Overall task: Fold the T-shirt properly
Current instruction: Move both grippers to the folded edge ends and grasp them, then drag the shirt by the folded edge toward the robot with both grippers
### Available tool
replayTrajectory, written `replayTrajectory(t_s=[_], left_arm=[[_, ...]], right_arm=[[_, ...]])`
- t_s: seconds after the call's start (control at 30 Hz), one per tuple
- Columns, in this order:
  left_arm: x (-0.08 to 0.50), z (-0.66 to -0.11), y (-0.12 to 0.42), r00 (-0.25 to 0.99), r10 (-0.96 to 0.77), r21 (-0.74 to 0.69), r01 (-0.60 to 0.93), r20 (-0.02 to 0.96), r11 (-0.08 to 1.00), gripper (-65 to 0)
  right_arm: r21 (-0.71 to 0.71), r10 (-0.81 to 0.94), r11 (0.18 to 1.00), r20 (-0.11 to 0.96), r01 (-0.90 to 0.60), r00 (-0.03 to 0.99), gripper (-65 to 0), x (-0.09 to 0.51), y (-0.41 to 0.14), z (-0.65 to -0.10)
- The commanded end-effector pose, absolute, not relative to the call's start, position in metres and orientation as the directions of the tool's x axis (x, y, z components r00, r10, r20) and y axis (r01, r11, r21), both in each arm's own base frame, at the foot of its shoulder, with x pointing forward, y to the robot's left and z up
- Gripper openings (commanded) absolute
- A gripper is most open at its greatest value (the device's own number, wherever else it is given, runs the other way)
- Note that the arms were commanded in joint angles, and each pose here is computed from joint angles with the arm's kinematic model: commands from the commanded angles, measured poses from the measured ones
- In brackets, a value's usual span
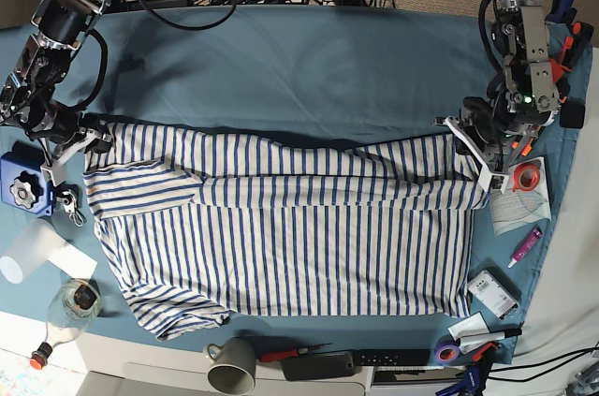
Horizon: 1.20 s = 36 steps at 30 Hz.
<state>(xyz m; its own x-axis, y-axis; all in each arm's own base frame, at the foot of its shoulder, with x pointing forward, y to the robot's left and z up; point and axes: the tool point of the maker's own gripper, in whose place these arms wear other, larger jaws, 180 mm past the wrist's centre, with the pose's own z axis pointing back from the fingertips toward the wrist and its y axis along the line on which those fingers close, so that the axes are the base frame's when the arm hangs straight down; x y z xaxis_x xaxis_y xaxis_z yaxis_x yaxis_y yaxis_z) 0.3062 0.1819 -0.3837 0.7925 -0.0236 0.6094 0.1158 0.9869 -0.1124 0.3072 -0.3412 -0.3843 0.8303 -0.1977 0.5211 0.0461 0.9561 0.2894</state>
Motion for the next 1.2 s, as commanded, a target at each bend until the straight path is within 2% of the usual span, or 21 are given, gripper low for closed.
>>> replayTrajectory(t_s=[0.0,0.2,0.37,0.43,0.5,0.53,0.63,0.67,0.8,0.97,1.17], left_arm=[[0.316,-0.371,0.183,0.762,-0.03,-0.102,0.126,0.647,0.987,-60.3],[0.316,-0.371,0.183,0.762,-0.031,-0.103,0.127,0.647,0.987,-59.0],[0.319,-0.369,0.186,0.748,-0.037,-0.085,0.124,0.663,0.989,-43.2],[0.321,-0.367,0.189,0.738,-0.045,-0.066,0.12,0.673,0.991,-41.4],[0.321,-0.368,0.188,0.739,-0.044,-0.068,0.12,0.673,0.99,-43.5],[0.321,-0.367,0.188,0.739,-0.044,-0.068,0.12,0.673,0.99,-46.5],[0.321,-0.368,0.187,0.74,-0.038,-0.078,0.122,0.671,0.99,-63.3],[0.321,-0.368,0.186,0.74,-0.035,-0.085,0.123,0.672,0.989,-65.0],[0.318,-0.369,0.178,0.735,-0.094,-0.079,0.198,0.671,0.977,-65.0],[0.313,-0.374,0.179,0.76,-0.103,-0.077,0.198,0.641,0.977,-65.0],[0.307,-0.377,0.18,0.784,-0.108,-0.078,0.196,0.611,0.978,-65.0]], right_arm=[[0.267,-0.181,0.963,0.546,0.035,0.818,-65.0,0.313,-0.349,-0.371],[0.32,-0.205,0.947,0.557,0.02,0.805,-65.0,0.316,-0.34,-0.366],[0.319,-0.203,0.948,0.552,0.02,0.809,-65.0,0.315,-0.34,-0.367],[0.319,-0.202,0.948,0.551,0.02,0.81,-65.0,0.315,-0.34,-0.367],[0.319,-0.202,0.948,0.55,0.02,0.81,-65.0,0.315,-0.34,-0.367],[0.319,-0.202,0.948,0.55,0.02,0.81,-65.0,0.315,-0.34,-0.367],[0.319,-0.202,0.948,0.55,0.02,0.81,-65.0,0.315,-0.34,-0.367],[0.319,-0.202,0.948,0.55,0.02,0.81,-65.0,0.315,-0.34,-0.367],[0.314,-0.185,0.95,0.557,0.001,0.809,-65.0,0.315,-0.339,-0.367],[0.287,-0.139,0.957,0.592,-0.046,0.794,-65.0,0.319,-0.338,-0.359],[0.177,-0.034,0.978,0.663,-0.113,0.748,-65.0,0.326,-0.335,-0.323]])
